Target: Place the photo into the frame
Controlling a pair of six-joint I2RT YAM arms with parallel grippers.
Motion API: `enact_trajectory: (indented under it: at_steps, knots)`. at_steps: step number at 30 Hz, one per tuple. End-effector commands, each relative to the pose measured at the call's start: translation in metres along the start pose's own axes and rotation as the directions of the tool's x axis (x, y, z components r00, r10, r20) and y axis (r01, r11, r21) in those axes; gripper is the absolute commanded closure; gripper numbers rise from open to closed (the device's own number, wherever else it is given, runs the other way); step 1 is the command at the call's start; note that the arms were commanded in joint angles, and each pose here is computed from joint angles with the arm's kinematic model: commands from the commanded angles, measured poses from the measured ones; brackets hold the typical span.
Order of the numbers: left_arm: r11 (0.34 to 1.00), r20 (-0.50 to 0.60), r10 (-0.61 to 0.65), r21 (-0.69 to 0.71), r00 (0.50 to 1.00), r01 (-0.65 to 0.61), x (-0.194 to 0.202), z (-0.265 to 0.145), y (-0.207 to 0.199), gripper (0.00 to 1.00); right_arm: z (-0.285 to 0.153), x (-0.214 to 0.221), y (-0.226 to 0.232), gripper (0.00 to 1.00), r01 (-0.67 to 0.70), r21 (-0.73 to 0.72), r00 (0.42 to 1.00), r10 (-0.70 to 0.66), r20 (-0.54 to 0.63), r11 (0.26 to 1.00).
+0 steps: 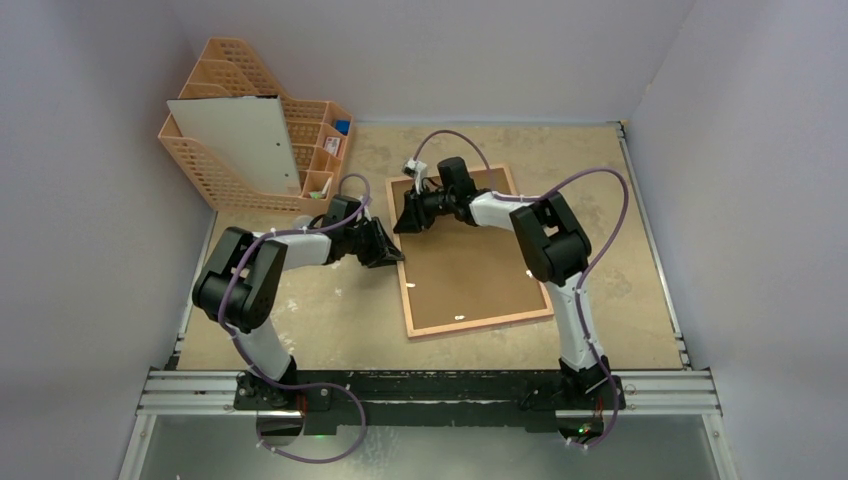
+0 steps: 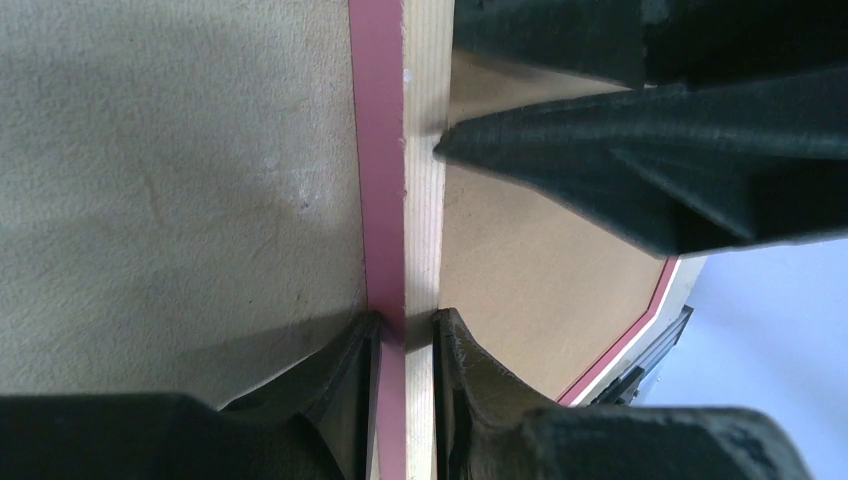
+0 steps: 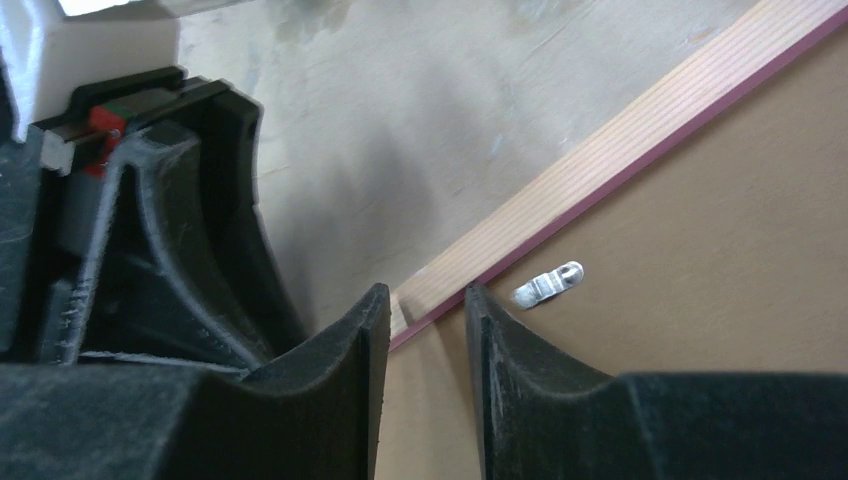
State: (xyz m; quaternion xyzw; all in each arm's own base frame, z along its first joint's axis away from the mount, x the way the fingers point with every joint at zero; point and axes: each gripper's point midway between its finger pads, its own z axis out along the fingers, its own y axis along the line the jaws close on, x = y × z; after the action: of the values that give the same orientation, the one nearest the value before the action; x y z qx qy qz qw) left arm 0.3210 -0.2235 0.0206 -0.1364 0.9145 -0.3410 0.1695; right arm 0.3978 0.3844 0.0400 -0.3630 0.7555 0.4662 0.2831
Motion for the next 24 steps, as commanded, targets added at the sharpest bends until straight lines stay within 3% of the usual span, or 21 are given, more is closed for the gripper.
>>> enact_trajectory:
  at_steps: [1,9,16,24]
  knots:
    - [0.957,0.077,0.016,-0.291,0.997,0.007,-0.007,0.004,0.075,0.94,-0.012,0.045,0.017,0.62,-0.346,0.079,0.928,0.353,-0.122,0.935]
    - [0.961,0.082,0.024,-0.278,0.996,-0.001,-0.008,-0.001,0.069,0.76,-0.062,-0.047,-0.01,0.57,-0.375,0.244,0.92,0.327,0.214,0.895]
    - [0.964,0.11,0.038,-0.265,0.993,-0.008,-0.016,-0.003,0.063,0.64,-0.063,-0.031,-0.026,0.57,-0.508,0.31,0.858,0.437,0.272,0.804]
    - [0.965,0.101,0.042,-0.262,0.994,-0.015,-0.016,-0.001,0.062,0.69,-0.037,-0.007,-0.024,0.64,-0.582,0.282,0.812,0.525,0.254,0.763]
